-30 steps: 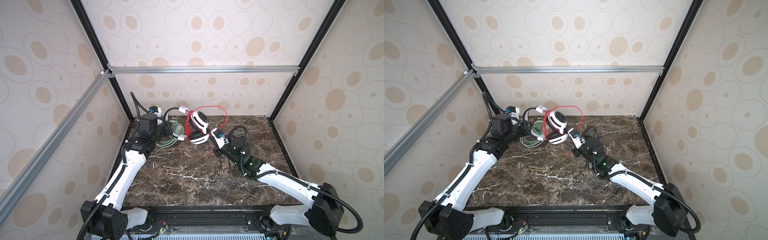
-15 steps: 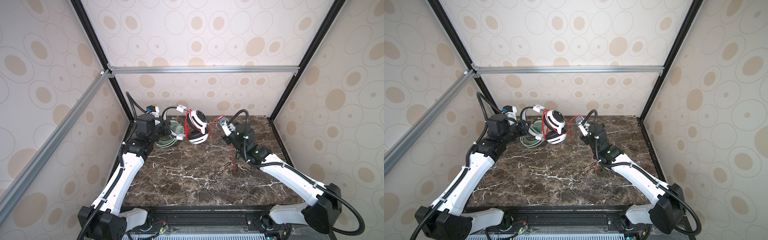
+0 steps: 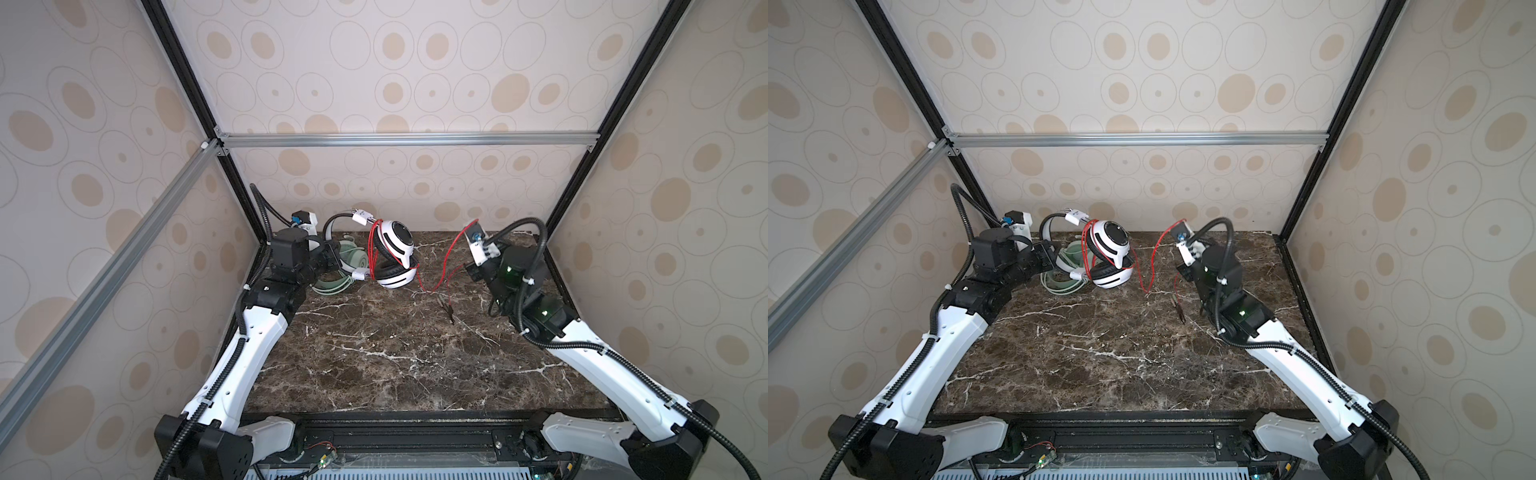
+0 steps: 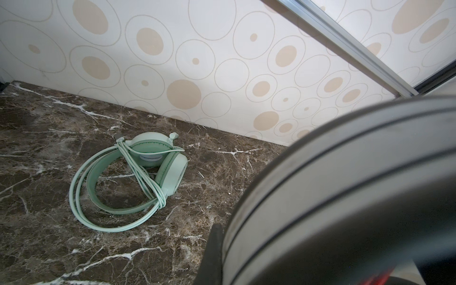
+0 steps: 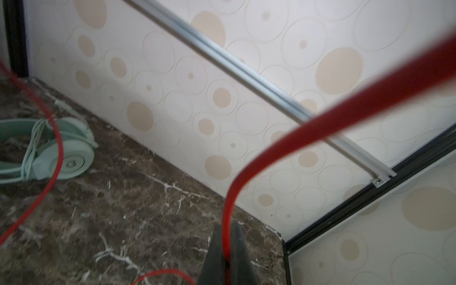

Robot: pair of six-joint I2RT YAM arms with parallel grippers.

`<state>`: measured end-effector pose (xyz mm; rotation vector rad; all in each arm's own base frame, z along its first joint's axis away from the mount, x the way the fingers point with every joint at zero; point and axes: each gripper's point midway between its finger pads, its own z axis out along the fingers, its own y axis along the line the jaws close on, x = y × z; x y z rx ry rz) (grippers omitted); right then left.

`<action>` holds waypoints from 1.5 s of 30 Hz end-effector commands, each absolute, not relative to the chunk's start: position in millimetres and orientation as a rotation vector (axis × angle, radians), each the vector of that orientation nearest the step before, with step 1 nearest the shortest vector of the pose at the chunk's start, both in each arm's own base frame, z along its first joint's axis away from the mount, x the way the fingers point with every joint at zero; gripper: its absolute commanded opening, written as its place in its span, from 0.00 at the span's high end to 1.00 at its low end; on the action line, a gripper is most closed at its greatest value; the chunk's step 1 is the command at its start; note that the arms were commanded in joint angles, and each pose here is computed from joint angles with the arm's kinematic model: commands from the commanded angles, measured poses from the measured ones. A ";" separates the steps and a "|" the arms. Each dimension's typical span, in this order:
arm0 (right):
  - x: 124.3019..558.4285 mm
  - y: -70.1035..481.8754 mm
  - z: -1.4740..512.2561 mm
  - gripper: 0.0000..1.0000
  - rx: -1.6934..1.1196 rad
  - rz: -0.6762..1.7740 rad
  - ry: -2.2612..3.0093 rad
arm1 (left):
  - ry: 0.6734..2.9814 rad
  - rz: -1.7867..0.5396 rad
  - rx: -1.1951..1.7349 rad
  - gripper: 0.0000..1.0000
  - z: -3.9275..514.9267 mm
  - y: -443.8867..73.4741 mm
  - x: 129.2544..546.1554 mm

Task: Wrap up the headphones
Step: 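Carry the red cable over and around the headphones with the right gripper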

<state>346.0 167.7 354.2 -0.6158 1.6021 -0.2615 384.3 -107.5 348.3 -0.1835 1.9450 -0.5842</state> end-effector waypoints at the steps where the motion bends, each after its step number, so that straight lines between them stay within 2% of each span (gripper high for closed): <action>1: 319.6 193.4 337.3 1.00 -0.676 -0.140 1.564 | 1.796 -0.635 -0.211 1.00 392.7 -101.6 378.0; 7: 301.4 244.4 351.1 1.00 -0.830 -0.164 1.507 | 1.823 -0.830 -0.153 1.00 380.9 -131.0 384.7; 14: 292.2 288.5 418.6 1.00 -0.890 -0.227 1.349 | 1.896 -0.761 -0.212 1.00 358.2 -124.2 398.9; 22: 340.3 308.9 456.2 1.00 -0.912 -0.463 1.327 | 1.913 -0.838 -0.129 1.00 358.4 -140.8 398.2; 29: 386.7 301.7 467.4 1.00 -0.878 -0.429 1.398 | 1.890 -0.839 -0.106 1.00 367.9 -142.0 392.7; 36: 435.5 277.6 447.1 1.00 -0.824 -0.348 1.556 | 1.871 -0.830 -0.098 1.00 375.4 -140.0 388.4; 45: 494.0 238.2 371.7 1.00 -0.739 -0.167 1.866 | 1.824 -0.865 -0.042 1.00 388.6 -145.6 380.1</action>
